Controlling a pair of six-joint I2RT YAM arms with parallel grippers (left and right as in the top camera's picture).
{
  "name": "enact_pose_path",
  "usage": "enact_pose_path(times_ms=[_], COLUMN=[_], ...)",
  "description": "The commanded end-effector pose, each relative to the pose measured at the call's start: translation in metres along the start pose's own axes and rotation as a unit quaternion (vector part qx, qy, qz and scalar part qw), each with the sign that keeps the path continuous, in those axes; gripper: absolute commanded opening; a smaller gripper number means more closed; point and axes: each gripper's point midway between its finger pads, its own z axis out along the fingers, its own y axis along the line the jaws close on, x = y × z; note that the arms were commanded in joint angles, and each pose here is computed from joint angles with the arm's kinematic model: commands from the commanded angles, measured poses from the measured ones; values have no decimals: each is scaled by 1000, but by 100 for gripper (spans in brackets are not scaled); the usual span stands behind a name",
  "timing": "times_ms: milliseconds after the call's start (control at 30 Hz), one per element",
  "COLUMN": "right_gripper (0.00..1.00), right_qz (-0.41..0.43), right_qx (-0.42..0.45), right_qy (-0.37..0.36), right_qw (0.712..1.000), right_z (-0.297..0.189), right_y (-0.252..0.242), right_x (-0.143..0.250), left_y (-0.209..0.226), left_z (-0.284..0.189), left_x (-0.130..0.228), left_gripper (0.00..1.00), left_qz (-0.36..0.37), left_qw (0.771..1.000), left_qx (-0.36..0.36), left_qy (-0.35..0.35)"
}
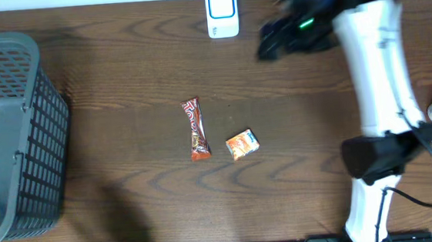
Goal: Scan the item barcode
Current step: 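Release the jar and swing the right gripper toward the orange pack, then grasp the small orange pack with the right gripper and lift it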
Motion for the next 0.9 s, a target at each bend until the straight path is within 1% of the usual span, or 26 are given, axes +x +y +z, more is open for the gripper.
enact_pose_path(times_ms=[0, 67, 167, 200, 300, 400, 567, 667, 867], right_gripper=[99, 99, 99, 99, 99, 99, 99, 99, 99], right_qz=[-67, -77, -96, -97, -84, -81, -105, -113, -112], right_qx=[92, 108, 109, 118, 157, 164, 161, 147, 140], right_qy=[55, 84, 137, 166, 189, 213, 209, 206, 175], right_qw=[992, 988, 980, 974, 966, 960, 959, 961, 968], right_z=[32, 51, 82, 102, 127, 149, 188, 194, 205], right_y=[13, 22, 35, 37, 28, 24, 30, 40, 47], right_x=[23, 36, 63, 80, 99, 119, 136, 138, 128], left_y=[0, 0, 0, 0, 0, 0, 0, 0, 0], left_z=[0, 0, 0, 0, 0, 0, 0, 0, 0], left_x=[2, 1, 0, 0, 0, 0, 1, 1, 1], left_gripper=[83, 83, 83, 83, 84, 84, 83, 84, 83], left_qz=[-3, -6, -6, -6, -6, -6, -6, -6, -6], left_qw=[1000, 1000, 1000, 1000, 1000, 1000, 1000, 1000, 1000], left_qx=[0, 0, 0, 0, 0, 0, 0, 0, 0], left_qy=[-1, -2, -3, -3, -3, -3, -2, -2, -2])
